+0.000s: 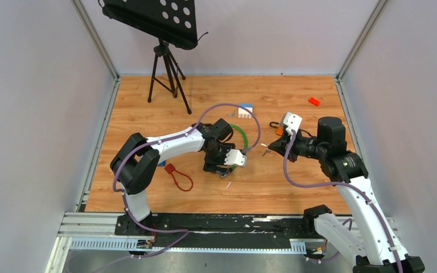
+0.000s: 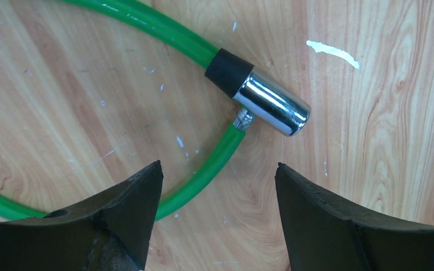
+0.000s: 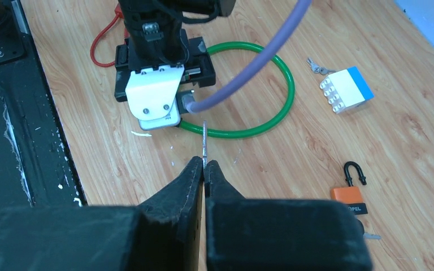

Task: Unlock with the key
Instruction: Pick up the key from the center of the board, then adjust the lock at the center of the board.

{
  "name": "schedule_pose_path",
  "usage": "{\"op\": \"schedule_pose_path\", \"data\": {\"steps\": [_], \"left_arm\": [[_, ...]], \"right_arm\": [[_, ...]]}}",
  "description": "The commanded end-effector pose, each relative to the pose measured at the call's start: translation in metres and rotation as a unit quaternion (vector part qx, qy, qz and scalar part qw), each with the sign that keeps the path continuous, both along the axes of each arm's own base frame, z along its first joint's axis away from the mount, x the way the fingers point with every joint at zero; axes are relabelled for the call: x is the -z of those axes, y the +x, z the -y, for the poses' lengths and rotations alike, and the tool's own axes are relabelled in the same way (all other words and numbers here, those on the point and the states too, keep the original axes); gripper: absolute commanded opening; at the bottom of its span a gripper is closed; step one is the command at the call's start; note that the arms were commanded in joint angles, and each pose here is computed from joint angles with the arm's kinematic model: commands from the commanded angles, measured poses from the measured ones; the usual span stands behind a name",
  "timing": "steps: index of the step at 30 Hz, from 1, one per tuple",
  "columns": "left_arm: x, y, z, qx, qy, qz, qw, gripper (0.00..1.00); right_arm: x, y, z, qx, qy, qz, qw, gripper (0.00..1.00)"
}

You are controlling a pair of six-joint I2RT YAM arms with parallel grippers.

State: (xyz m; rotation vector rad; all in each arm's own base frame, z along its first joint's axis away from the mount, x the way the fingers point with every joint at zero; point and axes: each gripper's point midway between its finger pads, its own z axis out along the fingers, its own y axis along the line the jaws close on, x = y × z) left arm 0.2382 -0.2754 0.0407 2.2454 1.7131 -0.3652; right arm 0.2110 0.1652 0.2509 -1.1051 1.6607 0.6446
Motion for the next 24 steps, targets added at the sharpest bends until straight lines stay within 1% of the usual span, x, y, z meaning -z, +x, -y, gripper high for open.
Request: {"op": "schedule_pose_path", "data": {"steps": [1,6,13,17,19,24], "left_arm": [[0.001,-0.001,0.009,0.013,0.005,-0.008,1.0,0.78],[0.01,0.001,0.019,-0.026,-0.008,-0.015,1.0,0.67],[0.013,0.001,0.006,-0.125,-0.007,-0.008,0.992,0.42],[0.015,-0.006,0.001,-0.187,-0.004,-0.028,0.982,0.28],[0.017,-0.008,-0.003,-0.226,0.004,-0.035,0.973,0.22],[0.024,-0.005,-0.011,-0.306,0.019,-0.034,0.951,0.12]], "right_arm": [[-0.008,-0.003,0.0,-0.003,0.008,0.016,1.0,0.0],[-0.01,-0.005,0.001,-0.005,0.008,0.021,1.0,0.0],[-0.01,-0.004,0.002,-0.001,0.006,0.025,1.0,0.0],[-0.009,-0.001,0.003,0.007,0.003,0.027,1.0,0.0],[-0.009,0.001,0.004,0.009,0.002,0.027,1.0,0.0],[-0.007,0.005,0.004,0.014,0.001,0.028,1.0,0.0]]}}
